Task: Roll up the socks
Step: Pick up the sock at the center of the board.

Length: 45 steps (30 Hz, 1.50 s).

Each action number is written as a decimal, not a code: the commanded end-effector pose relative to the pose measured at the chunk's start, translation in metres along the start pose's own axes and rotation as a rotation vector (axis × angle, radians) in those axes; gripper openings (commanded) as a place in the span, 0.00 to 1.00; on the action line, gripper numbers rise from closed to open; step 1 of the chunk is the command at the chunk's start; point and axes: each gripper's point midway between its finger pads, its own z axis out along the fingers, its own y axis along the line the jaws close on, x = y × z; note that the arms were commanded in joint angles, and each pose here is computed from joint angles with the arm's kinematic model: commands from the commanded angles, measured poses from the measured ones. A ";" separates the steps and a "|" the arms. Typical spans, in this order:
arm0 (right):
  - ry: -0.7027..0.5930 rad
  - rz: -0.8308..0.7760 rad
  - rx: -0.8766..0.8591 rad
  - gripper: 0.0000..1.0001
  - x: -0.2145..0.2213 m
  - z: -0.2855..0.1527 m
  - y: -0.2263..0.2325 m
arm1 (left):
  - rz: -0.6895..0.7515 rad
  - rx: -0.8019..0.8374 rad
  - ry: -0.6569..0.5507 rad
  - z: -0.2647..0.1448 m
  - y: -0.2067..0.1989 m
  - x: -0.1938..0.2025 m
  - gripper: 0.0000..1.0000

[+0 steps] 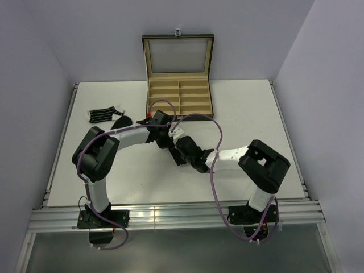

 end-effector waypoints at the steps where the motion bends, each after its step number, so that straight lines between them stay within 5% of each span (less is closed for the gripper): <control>1: -0.082 0.010 -0.026 0.59 -0.025 0.006 0.009 | 0.045 -0.128 0.094 0.009 0.036 0.027 0.00; 16: 0.009 0.008 0.006 0.56 -0.005 0.026 0.009 | 0.044 -0.120 0.098 0.010 0.035 0.028 0.00; 19: 0.037 0.000 0.021 0.49 0.001 0.030 0.008 | 0.044 -0.120 0.098 0.010 0.035 0.028 0.00; 26: 0.104 0.008 0.039 0.07 0.013 0.031 0.000 | 0.049 -0.115 0.093 0.007 0.034 0.026 0.00; 29: 0.138 0.030 0.025 0.00 0.020 0.028 -0.002 | 0.047 -0.109 0.090 0.006 0.032 0.025 0.02; 35: 0.190 0.124 -0.003 0.00 0.026 0.015 -0.016 | 0.017 -0.085 0.022 -0.011 0.025 0.003 0.24; 39: 0.200 0.172 -0.030 0.00 0.029 0.002 -0.022 | -0.006 -0.042 -0.078 -0.042 0.011 -0.025 0.50; 45: 0.172 0.233 -0.038 0.00 0.017 -0.017 -0.034 | -0.049 -0.005 -0.202 -0.081 0.007 -0.061 0.75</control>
